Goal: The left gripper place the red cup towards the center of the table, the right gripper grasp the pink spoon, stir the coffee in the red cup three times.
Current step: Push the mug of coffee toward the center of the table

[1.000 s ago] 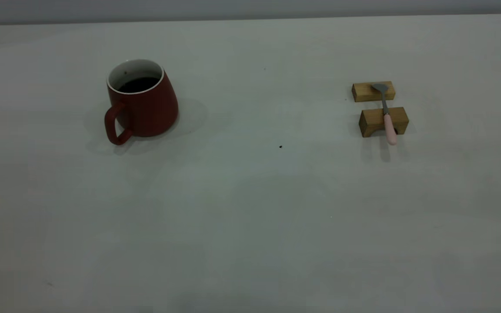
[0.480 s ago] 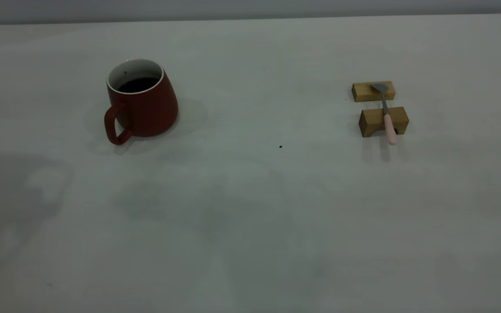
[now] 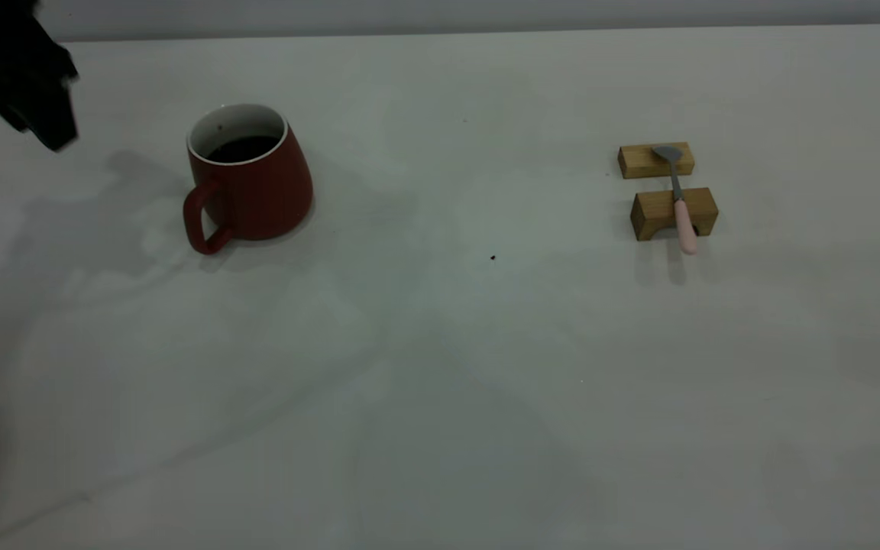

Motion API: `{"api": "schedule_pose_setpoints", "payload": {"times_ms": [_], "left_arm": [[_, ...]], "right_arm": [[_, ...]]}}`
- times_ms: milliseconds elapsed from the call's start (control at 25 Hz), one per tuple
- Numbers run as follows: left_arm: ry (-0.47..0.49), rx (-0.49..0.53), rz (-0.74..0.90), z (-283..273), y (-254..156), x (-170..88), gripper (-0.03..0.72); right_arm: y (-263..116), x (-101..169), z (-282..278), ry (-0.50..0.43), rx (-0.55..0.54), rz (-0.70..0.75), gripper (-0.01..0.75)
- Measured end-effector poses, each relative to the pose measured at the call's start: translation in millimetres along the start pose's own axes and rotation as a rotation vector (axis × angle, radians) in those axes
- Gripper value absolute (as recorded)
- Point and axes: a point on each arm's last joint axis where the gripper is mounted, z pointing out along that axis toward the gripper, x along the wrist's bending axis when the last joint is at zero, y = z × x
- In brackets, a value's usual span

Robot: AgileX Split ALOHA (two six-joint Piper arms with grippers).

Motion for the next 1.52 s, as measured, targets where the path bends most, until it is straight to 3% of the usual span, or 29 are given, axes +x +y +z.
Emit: {"api": "schedule_pose_setpoints", "payload": {"times_ms": [160, 440, 560, 760, 1040, 1520], "left_arm": [[-0.029, -0.017, 0.284, 28, 17, 7, 0.436], [-0.132, -0.19, 0.724, 59, 32, -5, 0.436], [-0.164, -0.27, 0.813, 68, 36, -12, 0.436], [-0.16, -0.355, 0.884, 67, 45, -20, 0.433], [-0.159, -0.396, 0.964, 64, 72, -61, 0.41], [-0.167, -0.511, 0.888, 73, 105, -119, 0.409]], "right_arm": [[0, 0, 0, 0.0, 0.0, 0.0, 0.238], [0, 0, 0, 0.0, 0.0, 0.0, 0.238], [0, 0, 0, 0.0, 0.0, 0.0, 0.238], [0, 0, 0, 0.0, 0.0, 0.0, 0.238], [0, 0, 0, 0.0, 0.0, -0.001, 0.238], [0, 0, 0, 0.0, 0.0, 0.0, 0.238]]}}
